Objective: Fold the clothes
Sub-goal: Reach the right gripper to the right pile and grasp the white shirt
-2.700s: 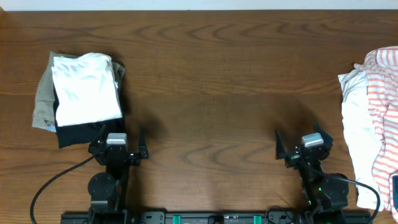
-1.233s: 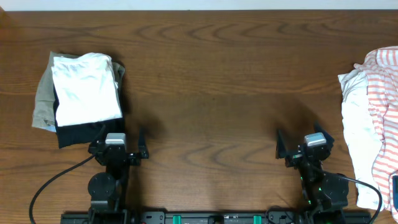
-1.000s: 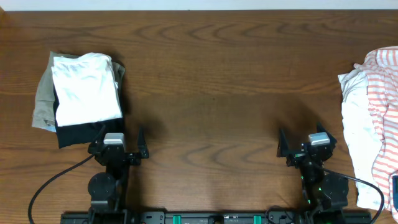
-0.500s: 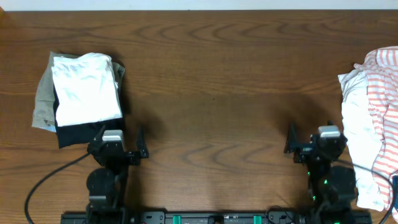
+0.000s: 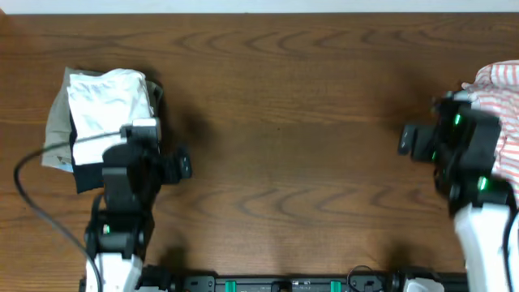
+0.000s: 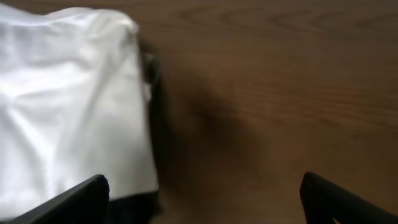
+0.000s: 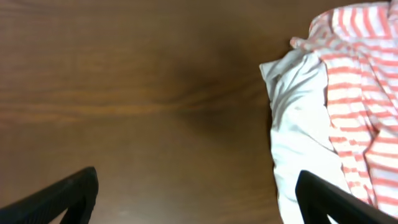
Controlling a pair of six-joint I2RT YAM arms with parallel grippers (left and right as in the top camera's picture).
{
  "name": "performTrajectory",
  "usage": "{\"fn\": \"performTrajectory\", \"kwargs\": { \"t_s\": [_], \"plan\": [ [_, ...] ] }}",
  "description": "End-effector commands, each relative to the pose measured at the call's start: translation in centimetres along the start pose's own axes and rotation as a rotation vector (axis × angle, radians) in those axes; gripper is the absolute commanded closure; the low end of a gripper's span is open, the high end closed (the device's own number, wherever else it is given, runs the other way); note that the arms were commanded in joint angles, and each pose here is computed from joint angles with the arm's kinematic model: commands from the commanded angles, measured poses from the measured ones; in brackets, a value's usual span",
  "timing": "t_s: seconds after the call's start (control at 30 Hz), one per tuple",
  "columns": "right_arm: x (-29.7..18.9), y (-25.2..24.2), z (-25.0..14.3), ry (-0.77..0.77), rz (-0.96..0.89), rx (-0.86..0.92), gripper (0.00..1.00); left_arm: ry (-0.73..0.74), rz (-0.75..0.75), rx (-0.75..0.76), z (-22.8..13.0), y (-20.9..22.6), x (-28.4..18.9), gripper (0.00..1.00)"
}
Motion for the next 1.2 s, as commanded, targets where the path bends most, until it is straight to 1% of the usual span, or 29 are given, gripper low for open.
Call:
{"fn": "performTrajectory", "kwargs": {
  "t_s": [0.0,0.07,0.2,0.23,0.27,0.3,0.4,0.47,0.6,0.83,0.97,1.03,1.1,1.13,1.17],
  "plan": [
    [1.5,0.1,2.6,0.042,0.067,0.032,0.01,0.003,-0.119,-0.017,1.7,-0.9,0.4,0.02],
    [2.2,0.0,3.2,0.045,0.044,-0.018,0.01,0.014,-0.142,-0.019,1.6,-1.0,0.8,0.02],
    [4.1,-2.2,4.4,-0.017,-0.170,0.009,0.01,0.048,-0.160,-0.022,1.3,-1.1,1.3,0.02],
    [4.7,-3.0,4.5,-0.022,-0.223,0.021,0.01,0.054,-0.160,-0.023,1.2,-1.1,1.4,0.02],
    [6.4,-4.8,4.5,-0.007,-0.300,0.043,0.01,0.057,-0.160,-0.023,1.2,-1.1,1.5,0.02],
    [7.3,-5.6,4.3,0.011,-0.317,0.043,0.02,0.059,-0.159,-0.023,1.1,-1.1,1.5,0.02],
    [10.2,-7.2,3.2,0.088,-0.322,0.022,0.08,0.060,-0.159,-0.023,1.1,-1.1,1.6,0.02],
    [12.1,-7.8,2.3,0.138,-0.335,0.018,0.09,0.060,-0.159,-0.023,1.1,-1.1,1.6,0.02],
    [15.3,-8.7,1.2,0.176,-0.372,0.021,0.14,0.060,-0.159,-0.023,1.1,-1.1,1.6,0.02],
    [18.8,-9.2,-0.1,0.183,-0.390,0.051,0.40,0.061,-0.160,-0.023,1.1,-1.1,1.6,0.02],
    [19.6,-9.4,-0.8,0.199,-0.408,0.081,0.38,0.060,-0.159,-0.023,1.1,-1.1,1.6,0.02],
    [20.0,-9.5,-1.1,0.209,-0.409,0.082,0.42,0.060,-0.159,-0.023,1.1,-1.1,1.6,0.02],
    [20.2,-9.6,-1.4,0.218,-0.410,0.082,0.58,0.060,-0.159,-0.023,1.1,-1.1,1.6,0.02],
    [20.3,-9.6,-1.4,0.219,-0.410,0.082,0.80,0.060,-0.160,-0.023,1.1,-1.1,1.6,0.02],
    [20.3,-9.5,-1.4,0.218,-0.410,0.082,0.98,0.060,-0.160,-0.023,1.1,-1.1,1.6,0.02]
  ]
}}
Point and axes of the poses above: each gripper's point midway between its finger pads, its own x axis out along the fingers, its own y axis along the line the jaws close on, z = x × y, the point moved 10 cm from there along -x, back along the fingers, and after that the axes turned 6 degrees about x, right-handed, at the moved point
